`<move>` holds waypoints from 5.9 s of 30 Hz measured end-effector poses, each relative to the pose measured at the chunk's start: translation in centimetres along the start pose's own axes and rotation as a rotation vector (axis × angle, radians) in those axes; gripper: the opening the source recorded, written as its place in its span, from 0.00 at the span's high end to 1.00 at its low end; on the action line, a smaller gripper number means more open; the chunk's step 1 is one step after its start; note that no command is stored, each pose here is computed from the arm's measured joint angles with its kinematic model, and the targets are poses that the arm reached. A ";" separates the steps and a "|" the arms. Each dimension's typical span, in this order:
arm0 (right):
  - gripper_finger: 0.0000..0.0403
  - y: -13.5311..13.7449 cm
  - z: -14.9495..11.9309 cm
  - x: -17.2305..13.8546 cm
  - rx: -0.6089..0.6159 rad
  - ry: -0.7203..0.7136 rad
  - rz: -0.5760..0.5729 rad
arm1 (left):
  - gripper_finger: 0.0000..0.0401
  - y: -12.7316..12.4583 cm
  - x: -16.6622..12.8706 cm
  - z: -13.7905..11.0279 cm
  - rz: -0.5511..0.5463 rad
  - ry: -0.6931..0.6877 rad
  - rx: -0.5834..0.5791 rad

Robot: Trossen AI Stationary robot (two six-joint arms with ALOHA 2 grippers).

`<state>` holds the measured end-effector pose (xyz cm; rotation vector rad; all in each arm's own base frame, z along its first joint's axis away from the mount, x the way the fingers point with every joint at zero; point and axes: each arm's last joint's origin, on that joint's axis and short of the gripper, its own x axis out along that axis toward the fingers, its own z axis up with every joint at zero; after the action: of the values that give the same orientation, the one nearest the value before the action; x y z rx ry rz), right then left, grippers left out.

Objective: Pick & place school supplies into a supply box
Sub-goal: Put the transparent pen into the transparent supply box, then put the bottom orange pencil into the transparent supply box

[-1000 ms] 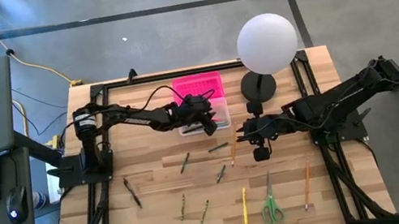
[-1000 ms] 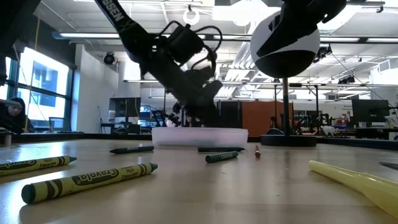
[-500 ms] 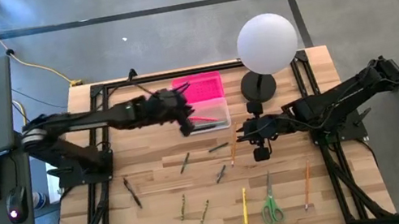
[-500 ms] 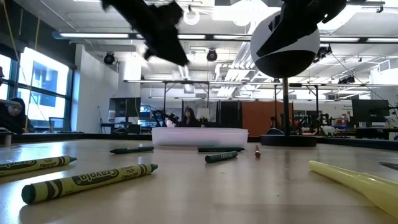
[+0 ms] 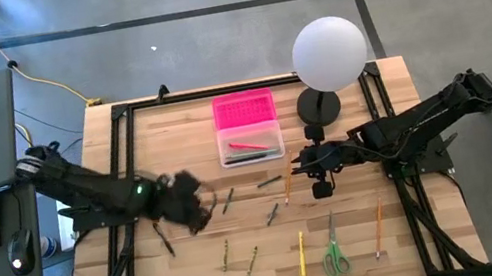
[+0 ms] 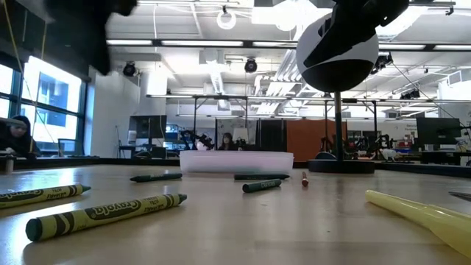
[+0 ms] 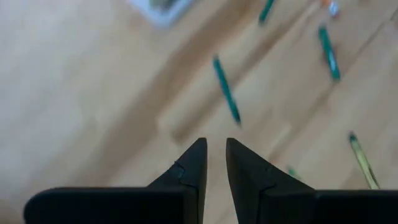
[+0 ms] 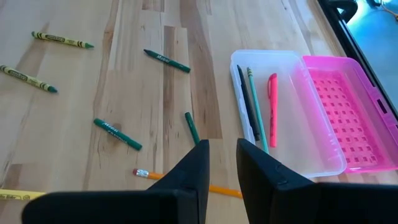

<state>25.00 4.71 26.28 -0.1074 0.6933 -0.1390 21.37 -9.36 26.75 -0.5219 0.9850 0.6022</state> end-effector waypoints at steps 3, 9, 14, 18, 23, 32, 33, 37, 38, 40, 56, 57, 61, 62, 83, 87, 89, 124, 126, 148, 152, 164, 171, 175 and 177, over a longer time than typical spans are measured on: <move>0.85 0.0 0.0 0.0 0.002 -0.004 0.000 | 0.78 -0.8 -0.4 -2.6 0.011 0.078 -0.075; 0.85 0.0 0.1 0.0 0.010 -0.005 0.001 | 0.78 -1.7 -0.7 -6.7 0.079 0.144 -0.212; 0.85 0.0 0.1 0.0 0.012 -0.005 0.001 | 0.78 -2.2 -0.4 -9.0 0.173 0.262 -0.390; 0.85 0.0 0.1 0.0 0.012 -0.006 0.001 | 0.78 -2.7 0.5 -10.5 0.262 0.339 -0.453; 0.85 0.0 0.1 0.0 0.011 -0.006 0.001 | 0.78 -3.3 1.9 -11.9 0.368 0.342 -0.556; 0.85 0.0 0.1 0.0 0.013 -0.009 0.002 | 0.78 -4.1 4.1 -13.1 0.438 0.263 -0.635; 0.85 0.0 0.1 0.0 0.014 -0.011 0.001 | 0.78 -4.0 4.2 -13.1 0.440 0.259 -0.645; 0.85 0.0 0.2 0.0 0.015 -0.016 0.002 | 0.78 -3.5 4.7 -13.4 0.468 0.252 -0.682; 0.85 0.0 0.2 0.0 0.016 -0.018 0.003 | 0.78 -3.3 4.8 -13.5 0.480 0.256 -0.688; 0.85 0.0 0.2 0.0 0.017 -0.019 0.004 | 0.78 -2.9 5.3 -13.8 0.484 0.269 -0.699; 0.85 0.0 0.3 0.0 0.020 -0.034 0.007 | 0.77 -1.0 7.8 -15.0 0.462 0.266 -0.741; 0.85 0.0 0.4 0.0 0.020 -0.034 0.007 | 0.77 -0.8 7.9 -15.0 0.452 0.254 -0.728; 0.85 0.1 0.4 0.0 0.022 -0.040 0.008 | 0.77 -0.5 8.3 -15.0 0.409 0.183 -0.681; 0.85 0.1 0.4 0.0 0.022 -0.040 0.008 | 0.77 -0.4 8.3 -15.0 0.403 0.167 -0.672; 0.85 0.1 0.5 0.0 0.026 -0.054 0.009 | 0.87 0.4 9.9 -10.7 0.273 -0.400 -0.435; 0.85 0.1 0.5 0.0 0.026 -0.054 0.010 | 0.89 0.5 10.5 -7.7 0.282 -0.423 -0.428; 0.85 0.1 0.5 0.0 0.026 -0.054 0.009 | 0.89 0.5 10.8 -5.8 0.277 -0.384 -0.387; 0.85 0.0 0.4 0.2 0.234 -0.044 -0.020 | 0.77 7.1 17.2 12.5 -0.085 -0.191 0.367; 0.85 0.2 0.3 0.5 0.289 -0.029 -0.014 | 0.73 7.1 17.2 12.5 -0.080 -0.194 0.371; 0.85 2.0 -2.1 -1.3 0.650 0.422 0.077 | 0.70 6.9 17.0 12.9 -0.084 -0.246 0.346; 0.85 4.6 -4.0 -2.9 0.780 0.603 0.042 | 0.72 6.8 17.0 13.0 -0.094 -0.247 0.322; 0.85 10.6 -9.9 -6.6 1.143 0.891 -0.108 | 0.72 6.9 17.0 13.0 -0.092 -0.246 0.321; 0.85 13.4 -12.1 -5.5 1.271 1.199 0.040 | 0.72 6.9 17.0 12.9 -0.095 -0.240 0.322; 0.85 15.1 -11.6 -4.2 1.307 1.182 0.170 | 0.72 6.9 17.0 12.9 -0.094 -0.238 0.322; 0.85 15.9 -11.2 -3.7 1.314 1.177 0.201 | 0.72 6.9 17.0 12.9 -0.094 -0.238 0.322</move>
<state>16.42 20.41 17.76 1.4059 1.6329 -0.4503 31.63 7.93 16.76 -0.2035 0.8060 0.4000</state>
